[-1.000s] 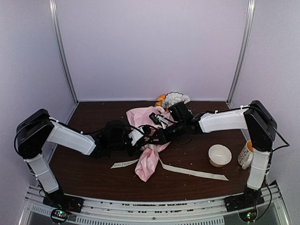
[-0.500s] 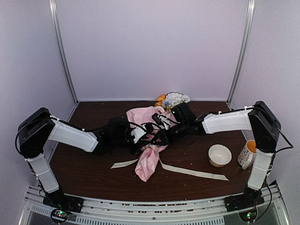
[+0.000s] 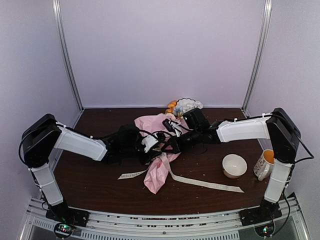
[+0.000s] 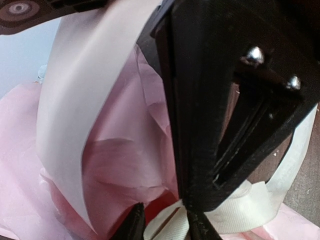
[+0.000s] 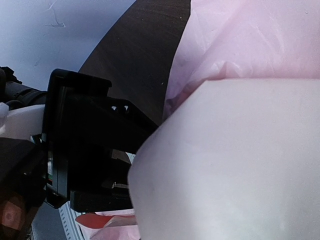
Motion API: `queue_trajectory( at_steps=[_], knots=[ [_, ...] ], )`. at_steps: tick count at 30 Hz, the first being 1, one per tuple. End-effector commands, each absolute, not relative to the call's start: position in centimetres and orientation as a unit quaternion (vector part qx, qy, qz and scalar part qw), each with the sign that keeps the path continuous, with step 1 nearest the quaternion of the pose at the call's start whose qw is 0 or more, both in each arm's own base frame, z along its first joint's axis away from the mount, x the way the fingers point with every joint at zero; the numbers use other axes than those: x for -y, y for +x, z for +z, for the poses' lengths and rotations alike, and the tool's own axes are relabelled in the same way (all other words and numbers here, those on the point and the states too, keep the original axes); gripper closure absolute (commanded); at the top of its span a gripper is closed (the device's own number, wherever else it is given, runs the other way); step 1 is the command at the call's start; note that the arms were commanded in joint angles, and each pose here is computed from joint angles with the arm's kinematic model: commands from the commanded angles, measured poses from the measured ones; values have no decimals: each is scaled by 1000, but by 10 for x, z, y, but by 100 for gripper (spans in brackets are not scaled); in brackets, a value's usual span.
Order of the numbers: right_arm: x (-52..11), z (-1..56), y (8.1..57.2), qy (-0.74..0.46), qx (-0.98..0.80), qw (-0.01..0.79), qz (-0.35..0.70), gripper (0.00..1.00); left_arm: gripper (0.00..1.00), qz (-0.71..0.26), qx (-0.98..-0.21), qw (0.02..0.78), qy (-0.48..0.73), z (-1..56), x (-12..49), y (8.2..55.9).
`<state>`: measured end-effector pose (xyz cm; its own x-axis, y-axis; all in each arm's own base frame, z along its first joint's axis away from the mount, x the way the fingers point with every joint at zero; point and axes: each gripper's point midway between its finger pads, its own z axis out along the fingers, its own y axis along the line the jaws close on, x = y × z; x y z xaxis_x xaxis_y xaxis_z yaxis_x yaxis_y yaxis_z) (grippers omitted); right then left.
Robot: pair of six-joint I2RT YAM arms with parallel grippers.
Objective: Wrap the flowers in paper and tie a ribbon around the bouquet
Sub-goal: Cross the half-tied ribbon over the folded bouquet.
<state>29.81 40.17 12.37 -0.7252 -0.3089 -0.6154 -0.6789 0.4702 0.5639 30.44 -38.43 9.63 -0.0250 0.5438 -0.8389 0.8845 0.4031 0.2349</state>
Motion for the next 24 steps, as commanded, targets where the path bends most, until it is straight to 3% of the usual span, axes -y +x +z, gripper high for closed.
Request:
queue_trajectory(
  at_steps=[1, 8, 15, 17, 20, 24],
  knots=[
    [-403, 141, 290, -305, -813, 225, 442, 100, 66, -176, -696, 470, 513, 97, 390, 310],
    [-409, 152, 277, -318, -797, 216, 466, 100, 69, -171, -700, 467, 513, 95, 390, 313],
    [-409, 144, 269, -324, -797, 198, 470, 100, 100, -182, -694, 469, 515, 99, 390, 308],
    [-407, 144, 267, -332, -796, 194, 468, 100, 100, -181, -695, 470, 512, 99, 389, 309],
    [-396, 146, 280, -318, -807, 217, 448, 88, 100, -180, -695, 474, 510, 101, 388, 308],
    [-381, 155, 302, -280, -814, 251, 444, 80, 100, -178, -693, 487, 500, 106, 384, 308]
  ],
)
